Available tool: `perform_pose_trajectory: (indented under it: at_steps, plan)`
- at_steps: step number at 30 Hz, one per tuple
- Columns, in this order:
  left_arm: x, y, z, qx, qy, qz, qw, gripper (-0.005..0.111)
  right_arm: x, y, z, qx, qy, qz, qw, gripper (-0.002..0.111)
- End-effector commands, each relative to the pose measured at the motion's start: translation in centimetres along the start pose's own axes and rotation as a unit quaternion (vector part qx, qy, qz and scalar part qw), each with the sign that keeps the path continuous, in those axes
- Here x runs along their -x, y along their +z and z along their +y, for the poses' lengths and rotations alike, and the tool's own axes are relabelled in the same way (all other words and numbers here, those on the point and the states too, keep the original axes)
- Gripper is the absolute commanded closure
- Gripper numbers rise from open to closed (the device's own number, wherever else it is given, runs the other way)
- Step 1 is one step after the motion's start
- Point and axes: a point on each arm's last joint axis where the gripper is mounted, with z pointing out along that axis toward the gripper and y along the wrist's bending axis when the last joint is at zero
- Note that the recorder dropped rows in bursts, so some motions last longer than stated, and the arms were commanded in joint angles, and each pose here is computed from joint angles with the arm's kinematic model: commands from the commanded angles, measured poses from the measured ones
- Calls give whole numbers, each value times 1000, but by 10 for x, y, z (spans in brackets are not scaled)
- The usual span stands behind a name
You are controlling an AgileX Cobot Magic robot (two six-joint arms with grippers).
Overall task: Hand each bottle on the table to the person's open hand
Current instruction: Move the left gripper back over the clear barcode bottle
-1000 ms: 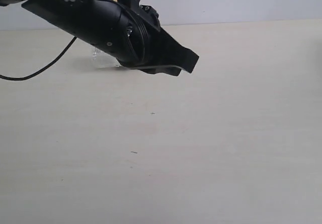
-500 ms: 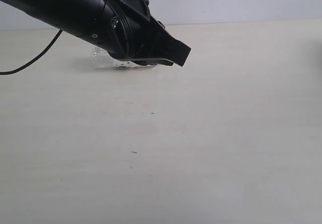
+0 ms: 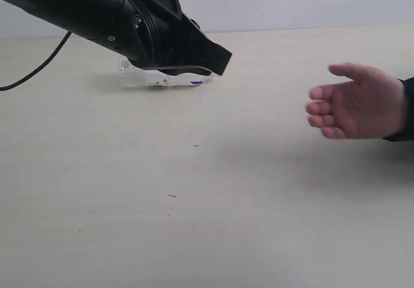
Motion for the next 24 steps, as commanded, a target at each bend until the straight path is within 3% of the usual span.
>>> perform_pose_trajectory:
  at_steps: [1, 8, 14, 20, 22, 24]
  plan:
    - [4, -16, 26, 31, -27, -24, 999, 107, -1, 0, 0, -4, -3, -4, 1000, 108]
    - [-3, -26, 63, 70, -55, 7, 996, 107, -1, 0, 0, -4, -3, -4, 1000, 108]
    - [-11, -29, 70, 89, -31, 48, 994, 107, -1, 0, 0, -4, -3, -4, 1000, 108]
    - [-8, -30, 79, 136, 40, 41, 989, 107, -1, 0, 0, -4, -3, -4, 1000, 108]
    - [-2, -32, 84, 163, 76, 41, 983, 107, -1, 0, 0, -4, -3, -4, 1000, 108]
    - [11, -30, 95, 198, 120, 80, 969, 107, -1, 0, 0, -4, -3, -4, 1000, 108]
